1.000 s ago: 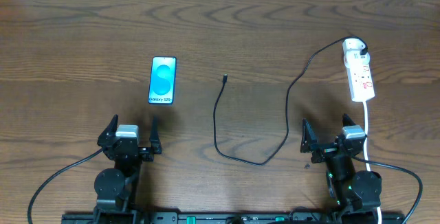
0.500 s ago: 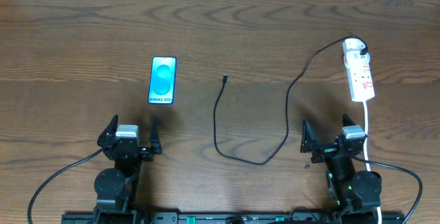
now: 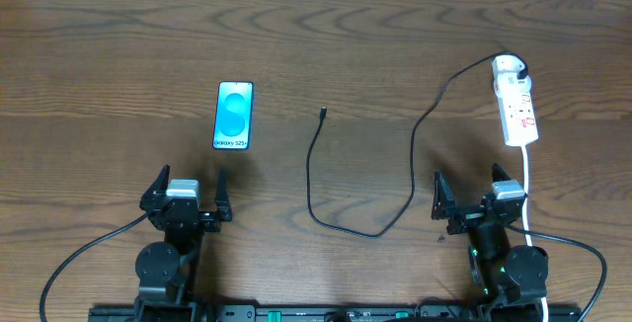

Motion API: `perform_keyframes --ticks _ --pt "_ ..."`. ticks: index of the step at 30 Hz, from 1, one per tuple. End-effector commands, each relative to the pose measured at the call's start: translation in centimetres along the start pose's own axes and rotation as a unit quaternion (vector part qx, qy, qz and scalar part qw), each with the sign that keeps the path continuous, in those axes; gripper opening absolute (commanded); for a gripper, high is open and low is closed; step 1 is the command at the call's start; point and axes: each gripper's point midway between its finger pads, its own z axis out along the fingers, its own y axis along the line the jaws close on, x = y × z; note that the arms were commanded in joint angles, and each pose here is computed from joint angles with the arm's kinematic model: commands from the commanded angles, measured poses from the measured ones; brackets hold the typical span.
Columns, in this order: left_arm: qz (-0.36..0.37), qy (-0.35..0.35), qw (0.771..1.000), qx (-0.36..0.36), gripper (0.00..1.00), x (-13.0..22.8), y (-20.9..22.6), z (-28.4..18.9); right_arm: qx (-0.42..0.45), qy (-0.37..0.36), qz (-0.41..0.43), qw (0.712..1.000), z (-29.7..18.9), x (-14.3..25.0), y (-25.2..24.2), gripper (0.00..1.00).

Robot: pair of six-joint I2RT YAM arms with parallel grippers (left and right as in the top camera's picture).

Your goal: Plug charger to phone and switch on socket

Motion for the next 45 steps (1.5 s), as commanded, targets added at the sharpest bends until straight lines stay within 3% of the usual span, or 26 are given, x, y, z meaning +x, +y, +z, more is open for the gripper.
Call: perform_keyframes --ticks 1,34,45 --pt "0.006 0.021 1.000 -0.005 0.91 1.7 0.1 0.2 0.001 -0.001 -0.004 1.000 0.0 0.0 -0.1 0.99" --pt "0.006 0.020 1.000 -0.003 0.91 1.7 0.0 0.2 0.001 -0.001 -0.004 1.000 0.0 0.0 -0.1 0.99" --pt "0.005 0.003 1.000 -0.004 0.91 0.1 0.1 -0.1 0.001 -0.001 -0.004 1.000 0.0 0.0 -0.1 0.99"
